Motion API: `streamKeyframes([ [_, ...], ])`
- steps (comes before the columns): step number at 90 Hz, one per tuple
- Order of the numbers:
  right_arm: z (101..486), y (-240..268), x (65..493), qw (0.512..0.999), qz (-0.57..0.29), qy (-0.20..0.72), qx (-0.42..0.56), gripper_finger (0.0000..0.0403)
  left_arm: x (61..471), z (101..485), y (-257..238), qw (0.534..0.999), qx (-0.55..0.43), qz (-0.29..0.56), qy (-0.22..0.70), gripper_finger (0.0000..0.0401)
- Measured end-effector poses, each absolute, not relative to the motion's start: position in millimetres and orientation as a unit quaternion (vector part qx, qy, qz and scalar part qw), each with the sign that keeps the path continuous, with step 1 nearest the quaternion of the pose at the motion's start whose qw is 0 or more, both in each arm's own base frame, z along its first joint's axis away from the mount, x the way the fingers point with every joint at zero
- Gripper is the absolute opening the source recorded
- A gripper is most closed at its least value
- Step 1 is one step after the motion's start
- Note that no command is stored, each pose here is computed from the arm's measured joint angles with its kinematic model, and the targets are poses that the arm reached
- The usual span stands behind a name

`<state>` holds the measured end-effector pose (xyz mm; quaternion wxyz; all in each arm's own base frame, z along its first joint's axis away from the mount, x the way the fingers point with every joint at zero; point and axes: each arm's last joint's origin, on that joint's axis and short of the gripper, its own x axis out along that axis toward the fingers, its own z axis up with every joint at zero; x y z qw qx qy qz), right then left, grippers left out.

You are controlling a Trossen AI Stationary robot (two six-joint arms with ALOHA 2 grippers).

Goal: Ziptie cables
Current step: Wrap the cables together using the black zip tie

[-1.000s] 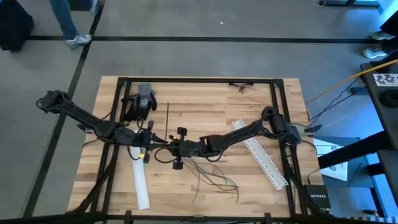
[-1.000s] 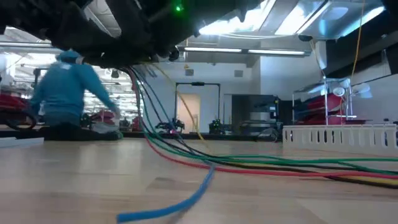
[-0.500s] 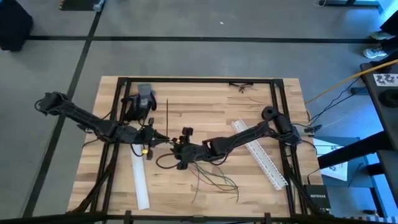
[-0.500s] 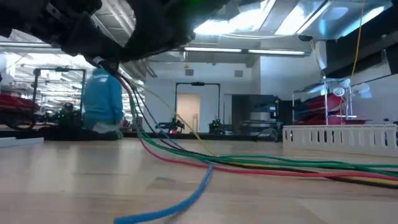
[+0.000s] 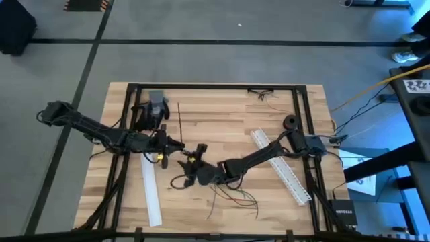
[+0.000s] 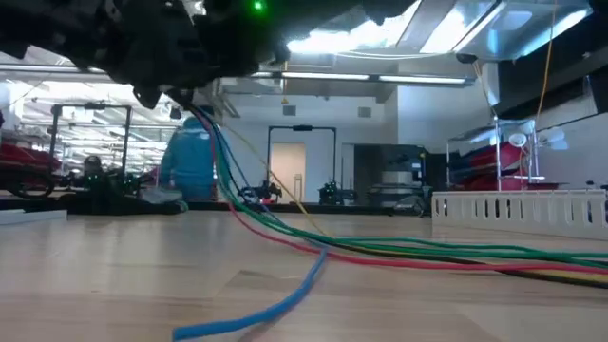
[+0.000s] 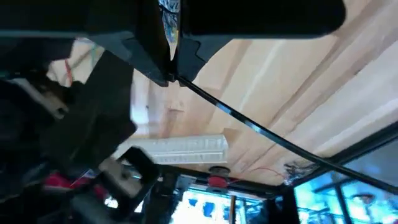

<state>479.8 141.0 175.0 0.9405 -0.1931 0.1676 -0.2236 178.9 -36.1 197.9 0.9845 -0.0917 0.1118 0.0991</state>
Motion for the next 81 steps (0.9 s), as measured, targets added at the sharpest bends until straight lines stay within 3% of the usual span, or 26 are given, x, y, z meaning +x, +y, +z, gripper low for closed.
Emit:
streamKeyframes([
  [58,166.7,95.0,492.6,0.926,-0.237,0.192,-0.222,0.0165,189.7,185.5,-16.3,0.967,-0.138,0.170,0.129,0.0014],
  [81,142.3,72.5,497.0,0.915,-0.254,0.229,-0.214,0.0165,201.3,170.9,-8.6,0.954,-0.174,0.205,0.135,0.0014],
])
